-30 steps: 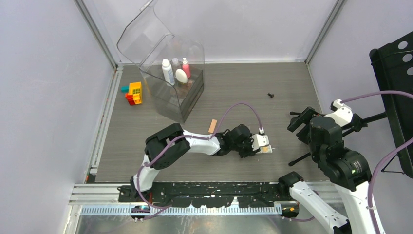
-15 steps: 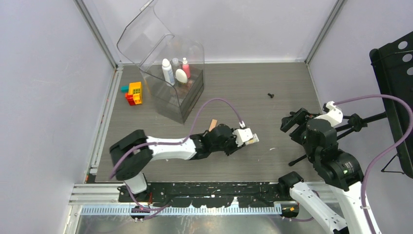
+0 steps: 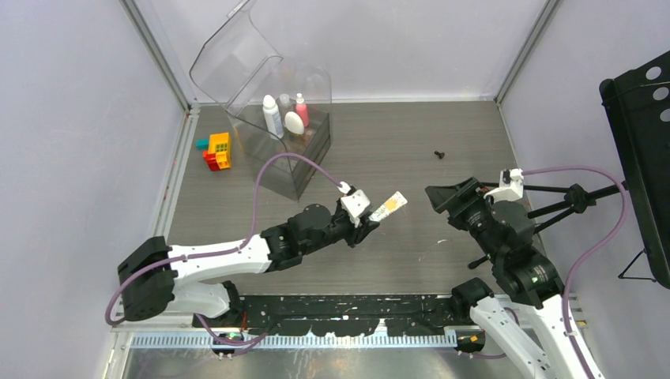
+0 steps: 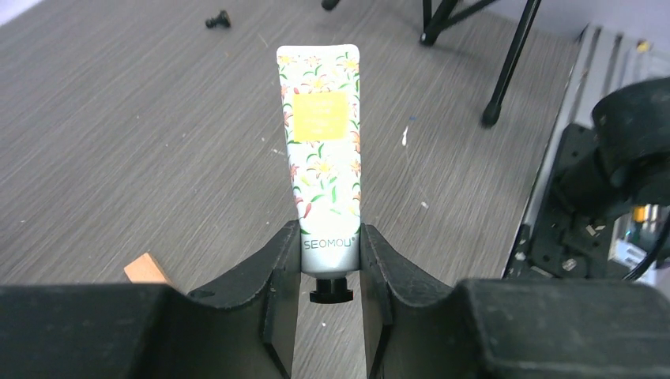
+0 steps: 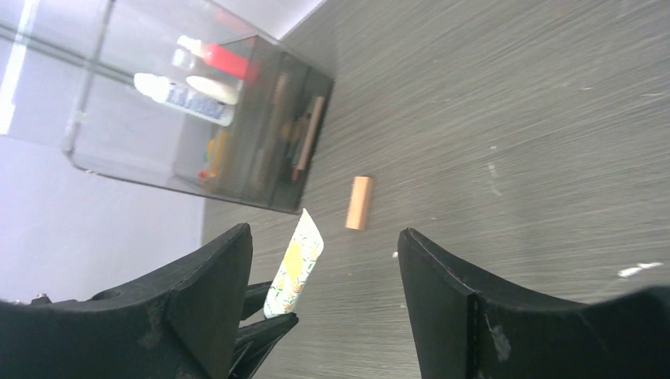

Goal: Organize the makeup
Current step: Pick up the makeup from the center of the board, then place the makeup in the storage box, then close the storage box at the center of the board.

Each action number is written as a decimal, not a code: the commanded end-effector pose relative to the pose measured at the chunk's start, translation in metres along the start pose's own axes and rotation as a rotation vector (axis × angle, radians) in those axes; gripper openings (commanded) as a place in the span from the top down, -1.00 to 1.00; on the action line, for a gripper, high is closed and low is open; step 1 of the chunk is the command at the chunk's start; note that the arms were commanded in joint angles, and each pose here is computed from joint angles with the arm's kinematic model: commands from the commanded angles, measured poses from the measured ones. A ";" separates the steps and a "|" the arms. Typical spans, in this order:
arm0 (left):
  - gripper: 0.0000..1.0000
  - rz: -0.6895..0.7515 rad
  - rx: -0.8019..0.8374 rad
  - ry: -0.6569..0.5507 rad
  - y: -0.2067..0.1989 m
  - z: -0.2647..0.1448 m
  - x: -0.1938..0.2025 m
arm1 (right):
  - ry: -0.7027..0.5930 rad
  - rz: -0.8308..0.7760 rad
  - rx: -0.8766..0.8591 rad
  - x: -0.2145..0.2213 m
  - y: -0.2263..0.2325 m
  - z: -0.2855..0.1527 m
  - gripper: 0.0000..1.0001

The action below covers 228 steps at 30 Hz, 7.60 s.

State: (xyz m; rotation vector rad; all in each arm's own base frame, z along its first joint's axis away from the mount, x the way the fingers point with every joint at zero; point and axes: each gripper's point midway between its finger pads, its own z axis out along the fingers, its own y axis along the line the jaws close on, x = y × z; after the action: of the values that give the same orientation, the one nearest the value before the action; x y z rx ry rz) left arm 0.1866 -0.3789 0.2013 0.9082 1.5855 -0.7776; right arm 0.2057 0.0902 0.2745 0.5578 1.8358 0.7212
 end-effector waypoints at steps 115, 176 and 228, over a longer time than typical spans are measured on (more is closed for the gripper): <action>-0.99 0.031 -0.873 0.156 0.158 -0.269 -0.030 | -0.105 -1.101 -0.757 0.078 0.252 0.370 0.88; -0.99 -0.120 -0.756 0.105 0.148 -0.246 -0.044 | -0.152 -0.584 -0.253 -0.001 0.152 0.194 -0.08; -0.99 0.147 -0.881 -0.472 0.199 -0.255 -0.420 | 0.201 0.129 -0.603 0.033 0.312 0.221 0.05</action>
State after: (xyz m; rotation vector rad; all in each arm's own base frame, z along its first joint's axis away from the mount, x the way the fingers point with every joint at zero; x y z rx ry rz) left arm 0.2717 -0.1579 0.6386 0.2724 1.2705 -0.1918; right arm 0.4212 0.3715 0.3760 0.2244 1.7182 1.2856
